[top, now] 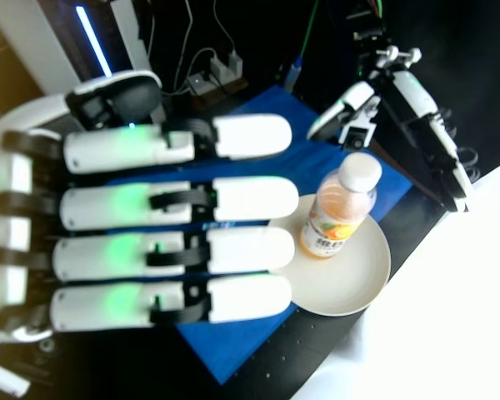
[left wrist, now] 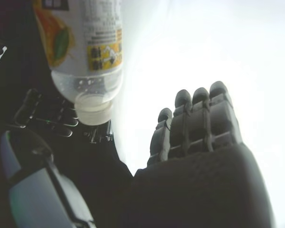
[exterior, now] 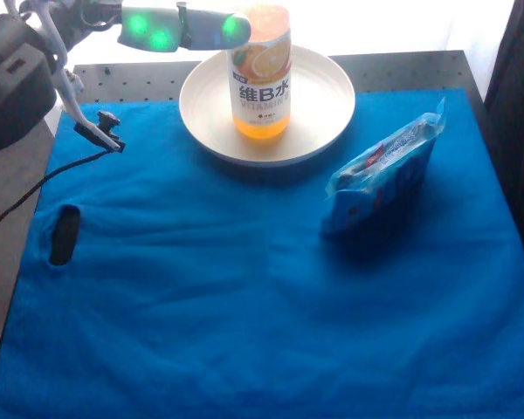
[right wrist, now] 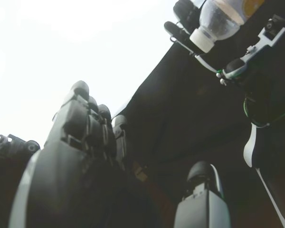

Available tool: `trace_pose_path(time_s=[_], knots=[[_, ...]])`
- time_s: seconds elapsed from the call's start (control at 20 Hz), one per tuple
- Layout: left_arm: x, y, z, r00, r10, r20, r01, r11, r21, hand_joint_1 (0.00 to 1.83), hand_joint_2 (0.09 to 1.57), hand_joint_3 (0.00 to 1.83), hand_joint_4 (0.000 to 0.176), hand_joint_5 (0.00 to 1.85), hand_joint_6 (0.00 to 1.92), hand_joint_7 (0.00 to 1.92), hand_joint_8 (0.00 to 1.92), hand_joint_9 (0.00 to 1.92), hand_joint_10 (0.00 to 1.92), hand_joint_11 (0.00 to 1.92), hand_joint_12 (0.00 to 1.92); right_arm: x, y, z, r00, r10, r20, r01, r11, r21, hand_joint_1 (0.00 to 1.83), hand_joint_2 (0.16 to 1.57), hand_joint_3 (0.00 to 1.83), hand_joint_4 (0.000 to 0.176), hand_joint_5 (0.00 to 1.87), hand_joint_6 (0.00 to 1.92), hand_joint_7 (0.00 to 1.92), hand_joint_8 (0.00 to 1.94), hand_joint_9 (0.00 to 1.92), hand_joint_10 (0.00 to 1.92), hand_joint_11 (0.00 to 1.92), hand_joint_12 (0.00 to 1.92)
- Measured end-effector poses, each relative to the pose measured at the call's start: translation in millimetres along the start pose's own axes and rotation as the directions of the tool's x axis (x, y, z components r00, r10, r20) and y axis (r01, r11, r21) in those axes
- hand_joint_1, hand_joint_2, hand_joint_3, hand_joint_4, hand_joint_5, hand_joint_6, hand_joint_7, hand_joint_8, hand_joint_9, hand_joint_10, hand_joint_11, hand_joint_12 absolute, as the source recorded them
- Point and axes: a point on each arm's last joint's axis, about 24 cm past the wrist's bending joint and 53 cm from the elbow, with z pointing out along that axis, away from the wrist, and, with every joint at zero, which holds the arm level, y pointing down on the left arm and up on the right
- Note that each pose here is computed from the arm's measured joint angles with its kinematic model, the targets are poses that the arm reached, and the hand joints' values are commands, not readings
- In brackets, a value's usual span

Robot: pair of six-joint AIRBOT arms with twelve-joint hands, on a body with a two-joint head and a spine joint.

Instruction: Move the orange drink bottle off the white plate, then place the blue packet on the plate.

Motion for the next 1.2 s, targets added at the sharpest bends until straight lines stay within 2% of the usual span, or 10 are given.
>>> trace_pose_path(time_s=[0.1, 0.25, 0.35, 0.55, 0.6, 0.7, 0.9, 0.95, 1.15, 1.2], knots=[[6.3, 2.3, 3.0, 0.9999, -0.012, -0.011, 0.012, 0.9999, -0.006, 0.65, 0.65, 0.01, 0.124, 0.01, 0.00, 0.16, 0.01, 0.06, 0.01, 0.00, 0.00, 0.7, -0.1, 0.2, 1.000, -0.001, -0.002, 0.001, 1.000, 0.000, 0.28, 0.93, 0.00, 0.067, 0.27, 0.02, 0.15, 0.00, 0.11, 0.00, 0.15, 0.05], [23.4, 4.9, 10.6, 0.9990, -0.029, -0.035, 0.028, 0.9996, -0.010, 0.63, 0.65, 0.01, 0.115, 0.01, 0.00, 0.15, 0.00, 0.06, 0.00, 0.01, 0.01, 5.7, -1.1, 2.5, 1.000, 0.006, -0.011, -0.006, 1.000, -0.003, 0.28, 0.92, 0.00, 0.030, 0.33, 0.01, 0.20, 0.01, 0.14, 0.00, 0.14, 0.05], [33.4, 6.5, 14.9, 0.9975, -0.046, -0.053, 0.046, 0.9989, -0.012, 0.64, 0.66, 0.01, 0.094, 0.00, 0.00, 0.16, 0.00, 0.07, 0.01, 0.00, 0.00, 8.2, -1.9, 3.7, 1.000, 0.017, -0.016, -0.017, 1.000, -0.003, 0.29, 0.92, 0.00, 0.025, 0.35, 0.01, 0.21, 0.01, 0.14, 0.00, 0.13, 0.04], [37.2, 11.9, 16.2, 0.9971, -0.041, -0.064, 0.039, 0.9987, -0.031, 0.58, 0.65, 0.00, 0.094, 0.01, 0.00, 0.16, 0.00, 0.06, 0.00, 0.00, 0.00, 8.6, -2.1, 3.8, 1.000, 0.017, -0.018, -0.017, 1.000, -0.003, 0.30, 0.90, 0.00, 0.031, 0.38, 0.02, 0.22, 0.00, 0.13, 0.00, 0.10, 0.03], [37.9, 12.1, 16.2, 0.9969, -0.042, -0.066, 0.040, 0.9987, -0.033, 0.60, 0.65, 0.00, 0.118, 0.01, 0.00, 0.16, 0.00, 0.04, 0.00, 0.00, 0.00, 8.7, -2.0, 3.8, 1.000, 0.016, -0.018, -0.016, 1.000, -0.004, 0.30, 0.89, 0.00, 0.034, 0.38, 0.02, 0.22, 0.00, 0.13, 0.00, 0.10, 0.03], [42.9, 12.7, 17.0, 0.9963, -0.039, -0.077, 0.036, 0.9987, -0.036, 0.62, 0.63, 0.00, 0.136, 0.04, 0.01, 0.18, 0.01, 0.05, 0.00, 0.00, 0.00, 8.9, -2.2, 4.0, 1.000, 0.017, -0.018, -0.017, 1.000, -0.003, 0.30, 0.89, 0.00, 0.038, 0.40, 0.02, 0.23, 0.00, 0.13, 0.00, 0.10, 0.03], [54.6, 12.5, 19.9, 0.9940, -0.046, -0.099, 0.043, 0.9985, -0.035, 0.64, 0.63, 0.00, 0.134, 0.01, 0.00, 0.14, 0.00, 0.02, 0.00, 0.00, 0.00, 8.8, -2.8, 4.3, 1.000, 0.017, -0.019, -0.017, 1.000, -0.003, 0.30, 0.88, 0.00, 0.039, 0.40, 0.01, 0.23, 0.00, 0.13, 0.00, 0.10, 0.03], [56.2, 12.3, 20.1, 0.9937, -0.042, -0.104, 0.039, 0.9987, -0.034, 0.65, 0.65, 0.00, 0.149, 0.01, 0.00, 0.12, 0.00, 0.01, 0.00, 0.00, 0.00, 8.8, -2.7, 4.3, 1.000, 0.016, -0.019, -0.016, 1.000, -0.004, 0.31, 0.89, 0.00, 0.030, 0.40, 0.00, 0.21, 0.00, 0.11, 0.00, 0.09, 0.03], [62.0, 15.0, 22.3, 0.9926, -0.038, -0.116, 0.033, 0.9986, -0.042, 0.66, 0.65, 0.00, 0.139, 0.02, 0.01, 0.14, 0.01, 0.04, 0.01, 0.03, 0.02, 12.9, -3.4, 6.3, 0.999, 0.023, -0.023, -0.023, 1.000, -0.006, 0.31, 0.90, 0.00, 0.035, 0.41, 0.01, 0.25, 0.01, 0.14, 0.01, 0.11, 0.04], [63.3, 15.7, 23.0, 0.9922, -0.035, -0.119, 0.030, 0.9985, -0.046, 0.69, 0.68, 0.00, 0.112, 0.09, 0.01, 0.23, 0.01, 0.14, 0.02, 0.07, 0.04, 13.6, -3.4, 6.7, 0.999, 0.024, -0.024, -0.024, 1.000, -0.006, 0.31, 0.90, 0.00, 0.041, 0.43, 0.01, 0.26, 0.01, 0.16, 0.01, 0.12, 0.04]])
